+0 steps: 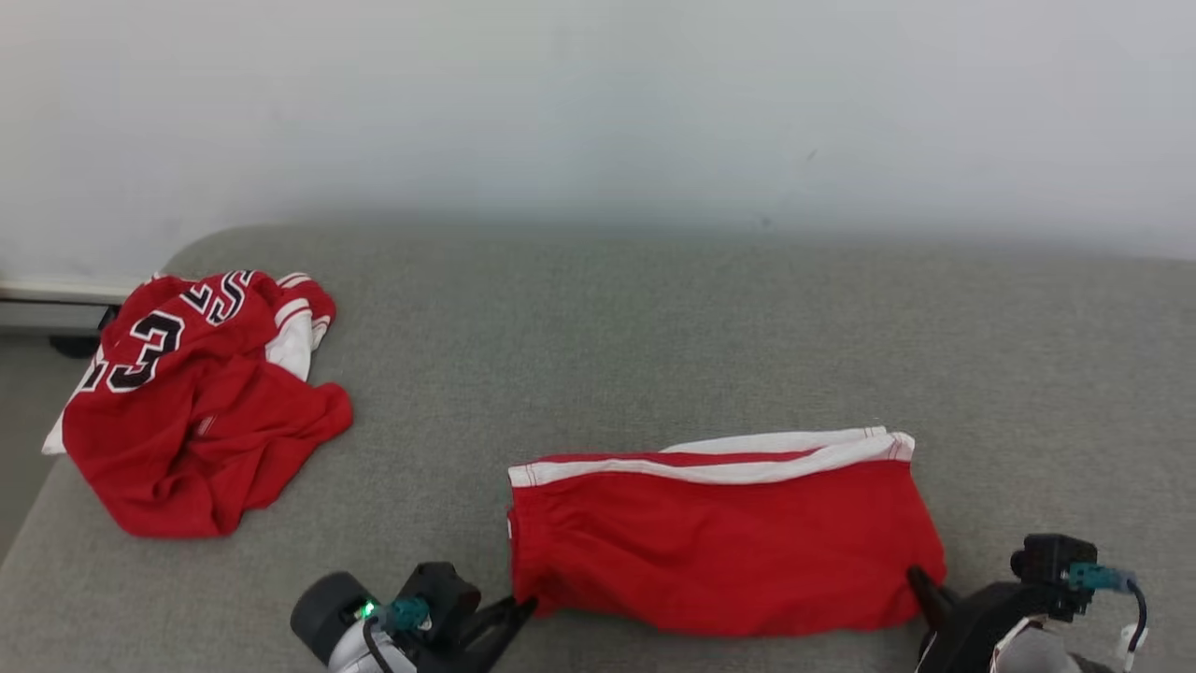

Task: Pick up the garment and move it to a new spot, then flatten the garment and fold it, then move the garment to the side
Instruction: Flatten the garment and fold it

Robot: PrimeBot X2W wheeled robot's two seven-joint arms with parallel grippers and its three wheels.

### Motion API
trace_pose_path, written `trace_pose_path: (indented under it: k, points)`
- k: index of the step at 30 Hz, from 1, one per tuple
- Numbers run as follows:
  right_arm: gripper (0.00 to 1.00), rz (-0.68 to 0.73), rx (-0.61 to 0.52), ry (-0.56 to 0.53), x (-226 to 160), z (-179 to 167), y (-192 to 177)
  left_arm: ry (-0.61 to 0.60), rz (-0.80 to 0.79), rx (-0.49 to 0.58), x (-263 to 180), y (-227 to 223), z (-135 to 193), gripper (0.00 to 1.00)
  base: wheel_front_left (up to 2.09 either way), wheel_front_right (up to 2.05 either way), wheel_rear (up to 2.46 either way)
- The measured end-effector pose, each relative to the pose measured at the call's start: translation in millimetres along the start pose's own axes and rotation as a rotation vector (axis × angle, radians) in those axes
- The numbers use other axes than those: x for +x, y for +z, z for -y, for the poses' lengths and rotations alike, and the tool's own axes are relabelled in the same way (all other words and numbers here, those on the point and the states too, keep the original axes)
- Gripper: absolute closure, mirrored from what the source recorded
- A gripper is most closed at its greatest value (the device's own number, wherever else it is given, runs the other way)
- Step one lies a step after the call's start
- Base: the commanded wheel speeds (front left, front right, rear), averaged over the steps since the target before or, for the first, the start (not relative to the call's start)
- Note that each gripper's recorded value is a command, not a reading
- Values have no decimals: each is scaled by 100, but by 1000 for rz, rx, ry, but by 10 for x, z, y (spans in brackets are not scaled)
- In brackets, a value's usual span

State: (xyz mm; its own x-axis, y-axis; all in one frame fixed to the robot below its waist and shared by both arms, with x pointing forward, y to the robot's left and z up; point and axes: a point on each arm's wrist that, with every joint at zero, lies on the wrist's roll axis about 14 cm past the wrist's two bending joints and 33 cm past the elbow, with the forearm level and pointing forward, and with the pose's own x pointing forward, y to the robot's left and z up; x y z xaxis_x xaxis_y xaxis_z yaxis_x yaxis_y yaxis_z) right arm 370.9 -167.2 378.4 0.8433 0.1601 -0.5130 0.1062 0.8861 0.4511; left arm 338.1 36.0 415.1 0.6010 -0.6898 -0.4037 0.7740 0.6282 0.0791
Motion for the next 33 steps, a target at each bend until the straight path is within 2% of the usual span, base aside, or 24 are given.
trace_pose_path:
  k: [7,15,16,17,18,19,27,33]
  points:
    - [100,73,42,-32,-379,165,-85,-90,36,-5,22,135,326,100,0,0,0]
    - [100,125,69,-67,-581,242,-39,-96,-5,-3,-35,66,301,100,0,0,0]
    - [100,126,72,-65,-587,231,-20,-96,-11,-10,-34,55,302,91,0,0,0]
    - [91,128,73,-64,-589,216,4,-96,-17,-17,-34,45,302,74,0,0,0]
    - [29,133,72,-63,-593,198,35,-95,-25,-22,-34,32,300,58,0,0,0]
    - [0,137,70,-64,-600,188,59,-95,-37,-22,-36,13,297,0,0,0,0]
    - [0,147,63,-61,-677,106,161,-72,-85,-27,-92,-91,217,0,0,0,0]
    - [0,201,7,-86,-767,153,364,82,-106,-41,-204,-141,-127,0,0,0,0]
